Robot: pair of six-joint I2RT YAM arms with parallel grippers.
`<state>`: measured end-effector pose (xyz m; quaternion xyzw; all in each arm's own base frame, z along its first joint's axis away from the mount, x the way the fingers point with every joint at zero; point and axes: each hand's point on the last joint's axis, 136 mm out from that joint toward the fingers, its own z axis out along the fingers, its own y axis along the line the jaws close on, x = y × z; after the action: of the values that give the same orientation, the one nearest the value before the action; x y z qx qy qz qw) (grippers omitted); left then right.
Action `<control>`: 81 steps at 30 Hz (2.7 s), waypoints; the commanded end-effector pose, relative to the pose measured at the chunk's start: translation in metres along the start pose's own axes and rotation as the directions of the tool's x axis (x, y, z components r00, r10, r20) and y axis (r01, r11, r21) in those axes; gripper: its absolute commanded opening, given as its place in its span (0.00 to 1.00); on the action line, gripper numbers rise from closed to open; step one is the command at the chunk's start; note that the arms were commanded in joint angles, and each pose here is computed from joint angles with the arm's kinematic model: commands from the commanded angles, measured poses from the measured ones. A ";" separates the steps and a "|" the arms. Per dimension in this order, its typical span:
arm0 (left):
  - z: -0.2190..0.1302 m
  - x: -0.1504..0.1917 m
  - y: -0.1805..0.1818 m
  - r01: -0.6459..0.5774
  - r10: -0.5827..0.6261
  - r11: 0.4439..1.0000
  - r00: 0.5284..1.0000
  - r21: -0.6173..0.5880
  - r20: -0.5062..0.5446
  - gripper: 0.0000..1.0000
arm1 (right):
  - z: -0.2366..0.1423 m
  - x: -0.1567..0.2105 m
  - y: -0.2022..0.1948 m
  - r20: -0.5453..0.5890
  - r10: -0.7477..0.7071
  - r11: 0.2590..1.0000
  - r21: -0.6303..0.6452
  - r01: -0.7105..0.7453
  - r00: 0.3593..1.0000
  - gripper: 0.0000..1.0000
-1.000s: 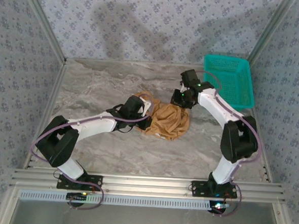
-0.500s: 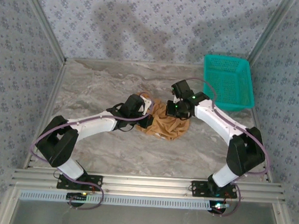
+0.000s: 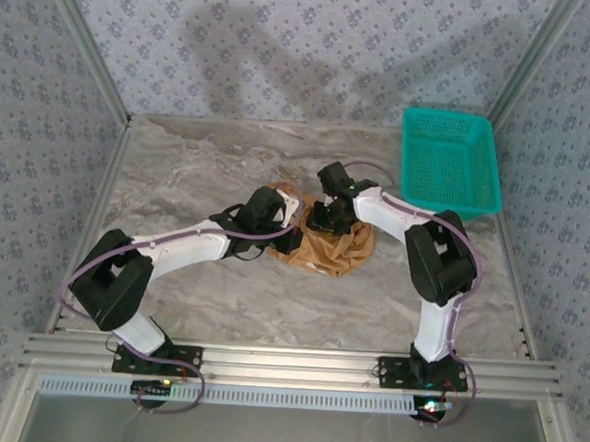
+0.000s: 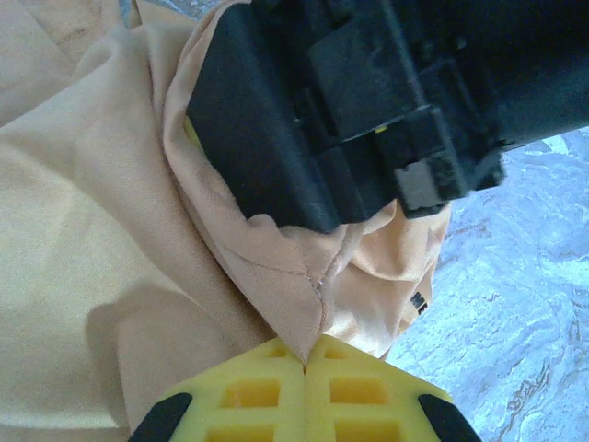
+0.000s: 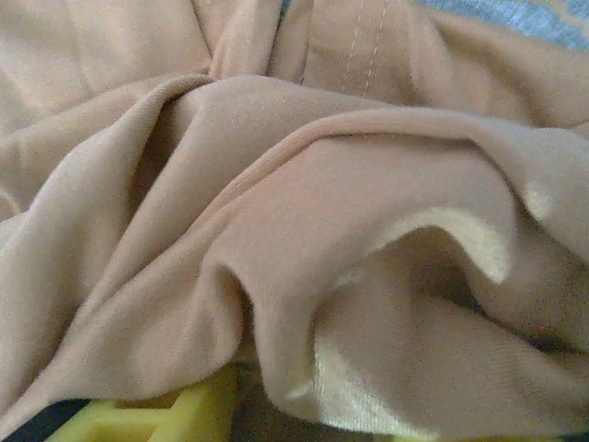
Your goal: Fold the inside-out t-shirt
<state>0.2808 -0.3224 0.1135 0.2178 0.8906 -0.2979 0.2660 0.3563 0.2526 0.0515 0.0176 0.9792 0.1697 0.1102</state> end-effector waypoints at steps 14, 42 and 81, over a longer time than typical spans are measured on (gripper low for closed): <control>0.002 -0.021 0.030 0.007 -0.006 0.999 1.000 -0.049 0.029 0.00 | -0.157 0.012 0.037 0.129 -0.061 0.978 -0.189 0.085 0.990 0.00; -0.029 -0.031 -0.017 -0.463 0.477 0.879 0.836 -0.117 0.272 0.45 | -0.140 0.014 0.032 0.016 0.076 0.896 -0.440 -0.062 0.997 0.00; -0.045 -0.087 -0.072 -0.270 0.217 0.866 0.961 0.421 0.170 0.00 | -0.124 -0.041 -0.023 0.142 0.104 0.974 -0.213 -0.072 0.984 0.01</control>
<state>0.3181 -0.3687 0.1921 0.3794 0.7579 -0.3874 0.3626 0.3460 0.2076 0.1812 0.0534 0.9273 0.3355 0.1571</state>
